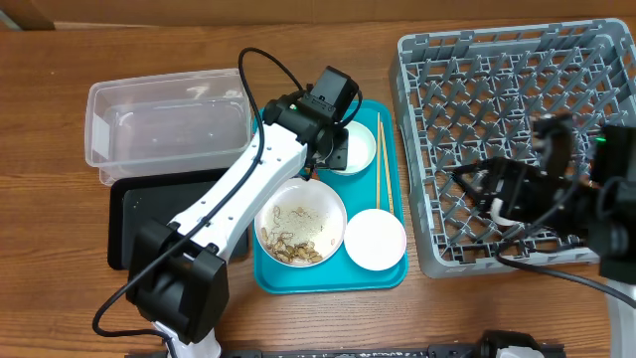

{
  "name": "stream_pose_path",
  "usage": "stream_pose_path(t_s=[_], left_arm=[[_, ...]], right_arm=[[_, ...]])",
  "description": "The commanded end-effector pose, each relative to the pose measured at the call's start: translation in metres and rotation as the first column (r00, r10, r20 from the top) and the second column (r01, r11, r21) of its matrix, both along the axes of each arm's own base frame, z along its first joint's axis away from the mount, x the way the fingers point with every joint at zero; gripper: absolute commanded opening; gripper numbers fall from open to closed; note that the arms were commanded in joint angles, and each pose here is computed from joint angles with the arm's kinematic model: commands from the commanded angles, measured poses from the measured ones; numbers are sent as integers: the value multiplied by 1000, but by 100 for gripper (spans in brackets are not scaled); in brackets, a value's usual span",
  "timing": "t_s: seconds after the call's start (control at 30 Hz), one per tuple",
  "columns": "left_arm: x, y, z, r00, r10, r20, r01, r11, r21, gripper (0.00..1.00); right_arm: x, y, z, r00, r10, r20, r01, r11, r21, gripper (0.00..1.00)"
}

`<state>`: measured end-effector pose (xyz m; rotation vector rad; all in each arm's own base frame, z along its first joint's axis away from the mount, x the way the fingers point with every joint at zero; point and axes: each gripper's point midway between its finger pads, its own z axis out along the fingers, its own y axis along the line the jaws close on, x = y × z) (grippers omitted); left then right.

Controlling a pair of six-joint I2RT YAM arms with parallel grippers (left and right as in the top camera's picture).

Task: Sort waste into correct bins and load items into the dishwasher
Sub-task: 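Retract the left arm and move the right gripper to the white bowl, then grasp the white bowl rim with the right gripper and lift it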

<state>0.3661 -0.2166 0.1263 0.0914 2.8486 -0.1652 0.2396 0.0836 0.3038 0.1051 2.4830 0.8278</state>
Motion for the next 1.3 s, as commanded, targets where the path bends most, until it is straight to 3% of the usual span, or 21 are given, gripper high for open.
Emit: stream_pose_path(t_s=[0.0, 0.23, 0.33, 0.47, 0.5, 0.53, 0.7, 0.87, 1.27], left_arm=[[7, 12, 44, 997, 57, 60, -53, 997, -61, 58], [-18, 86, 133, 973, 196, 122, -185, 978, -91, 73], [-39, 117, 157, 957, 252, 142, -240, 966, -101, 82], [-73, 147, 175, 941, 310, 136, -298, 950, -97, 86], [-81, 152, 177, 940, 316, 132, -306, 948, -92, 98], [-88, 156, 178, 938, 320, 130, -312, 947, -76, 100], [-112, 173, 174, 938, 334, 94, -337, 941, 16, 100], [-112, 173, 172, 939, 333, 83, -336, 942, 24, 100], [-111, 172, 172, 940, 332, 82, -334, 942, 20, 100]], right_arm=[[17, -1, -27, 997, -38, -66, 29, 991, -128, 78], [61, 43, -73, 992, -8, -125, -25, 966, -257, 79], [79, 53, -102, 984, -61, -167, 3, 946, -324, 78], [101, 69, -138, 975, -64, -213, -14, 938, -347, 75], [106, 71, -146, 974, -64, -220, -17, 938, -347, 75], [112, 75, -153, 973, -61, -223, -20, 938, -345, 74], [132, 90, -190, 966, -44, -253, -46, 941, -336, 61], [146, 104, -219, 967, -19, -255, -72, 937, -341, 49], [164, 100, -265, 965, -61, -255, -51, 910, -411, 38]])
